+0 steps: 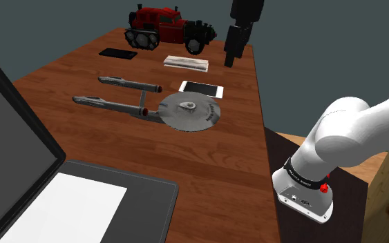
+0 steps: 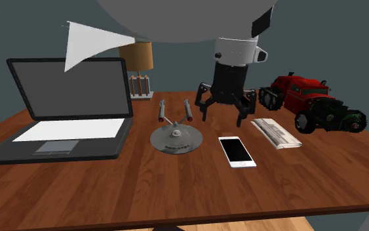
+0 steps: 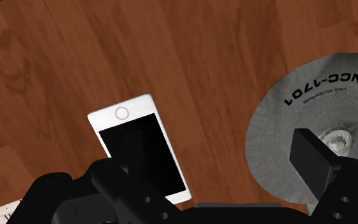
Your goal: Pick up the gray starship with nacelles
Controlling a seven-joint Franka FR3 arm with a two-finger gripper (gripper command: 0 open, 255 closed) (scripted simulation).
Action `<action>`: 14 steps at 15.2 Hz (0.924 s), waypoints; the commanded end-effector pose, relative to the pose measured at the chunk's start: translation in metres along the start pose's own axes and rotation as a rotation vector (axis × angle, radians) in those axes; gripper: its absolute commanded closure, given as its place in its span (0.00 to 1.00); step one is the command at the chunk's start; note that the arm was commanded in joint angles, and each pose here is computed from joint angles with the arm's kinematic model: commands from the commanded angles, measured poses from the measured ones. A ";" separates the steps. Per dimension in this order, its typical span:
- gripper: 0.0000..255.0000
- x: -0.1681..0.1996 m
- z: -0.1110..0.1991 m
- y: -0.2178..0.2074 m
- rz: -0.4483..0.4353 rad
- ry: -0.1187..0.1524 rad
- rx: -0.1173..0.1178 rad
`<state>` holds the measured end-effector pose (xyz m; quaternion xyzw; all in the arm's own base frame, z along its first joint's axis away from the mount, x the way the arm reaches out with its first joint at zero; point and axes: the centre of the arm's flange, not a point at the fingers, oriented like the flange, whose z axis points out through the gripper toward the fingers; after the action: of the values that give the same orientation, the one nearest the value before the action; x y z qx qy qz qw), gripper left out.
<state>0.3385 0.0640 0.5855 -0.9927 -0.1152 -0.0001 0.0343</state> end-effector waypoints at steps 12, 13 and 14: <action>0.00 0.122 0.060 -0.086 -0.115 0.103 0.015; 0.00 0.131 0.064 -0.094 -0.124 0.110 0.016; 0.00 0.140 0.068 -0.101 -0.133 0.118 0.017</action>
<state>0.4413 0.1886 0.5312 -0.9820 -0.1741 -0.0555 0.0478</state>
